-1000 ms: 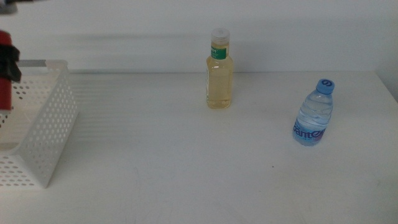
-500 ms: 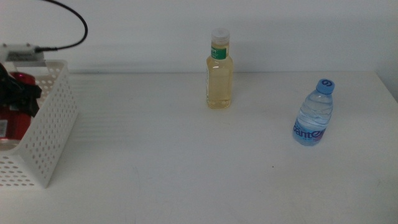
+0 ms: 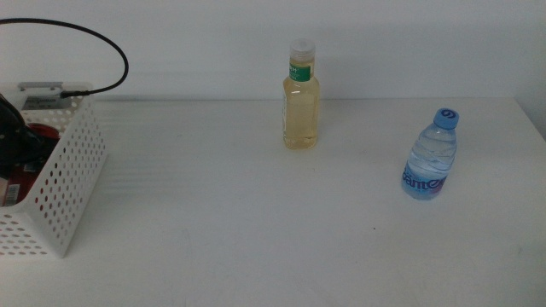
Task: Use arms to grab the bottles and put them into the dustbin to the left of the table.
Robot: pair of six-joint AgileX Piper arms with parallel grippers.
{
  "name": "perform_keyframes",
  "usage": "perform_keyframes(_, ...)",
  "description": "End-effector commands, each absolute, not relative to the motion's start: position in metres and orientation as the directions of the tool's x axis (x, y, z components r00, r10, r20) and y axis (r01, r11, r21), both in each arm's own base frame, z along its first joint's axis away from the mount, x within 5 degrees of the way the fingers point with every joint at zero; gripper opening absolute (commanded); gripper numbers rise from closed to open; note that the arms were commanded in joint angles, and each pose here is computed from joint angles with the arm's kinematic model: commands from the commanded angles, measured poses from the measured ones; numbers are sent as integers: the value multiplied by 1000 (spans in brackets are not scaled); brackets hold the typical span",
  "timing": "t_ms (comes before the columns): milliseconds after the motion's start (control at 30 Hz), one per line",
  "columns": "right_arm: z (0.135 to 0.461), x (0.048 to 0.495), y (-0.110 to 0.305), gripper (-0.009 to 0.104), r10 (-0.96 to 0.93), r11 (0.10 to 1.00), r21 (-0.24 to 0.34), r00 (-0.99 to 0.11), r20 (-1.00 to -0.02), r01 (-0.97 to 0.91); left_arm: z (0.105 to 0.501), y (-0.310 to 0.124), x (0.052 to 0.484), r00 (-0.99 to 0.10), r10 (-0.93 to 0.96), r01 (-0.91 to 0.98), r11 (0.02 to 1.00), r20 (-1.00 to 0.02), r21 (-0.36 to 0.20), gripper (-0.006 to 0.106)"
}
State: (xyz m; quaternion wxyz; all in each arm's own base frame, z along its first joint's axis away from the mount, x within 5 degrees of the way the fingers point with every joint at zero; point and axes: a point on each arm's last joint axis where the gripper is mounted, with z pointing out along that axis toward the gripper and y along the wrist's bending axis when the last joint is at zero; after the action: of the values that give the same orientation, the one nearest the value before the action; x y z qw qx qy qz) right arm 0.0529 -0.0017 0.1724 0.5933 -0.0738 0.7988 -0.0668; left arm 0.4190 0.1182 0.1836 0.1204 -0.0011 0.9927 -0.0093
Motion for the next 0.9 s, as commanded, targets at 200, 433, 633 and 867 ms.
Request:
perform_keyframes(200, 182, 53, -2, 63, -222, 975, -223, -191, -956, -17, 222, 121, 419, -942, 28, 12, 999, -334, 50, 74)
perform_keyframes(433, 182, 53, -2, 63, -222, 975, -223, -191, -956, -17, 236, 122, 416, -956, 31, 14, 998, -291, 60, 90)
perform_keyframes(633, 182, 53, -2, 63, -222, 975, -223, -191, -956, -17, 290, 105, 405, -917, -7, -7, 1000, -399, -2, 90)
perform_keyframes(867, 182, 53, -2, 63, -222, 975, -223, -191, -956, -17, 358, 62, 382, -824, 4, 26, 999, -567, -31, 90)
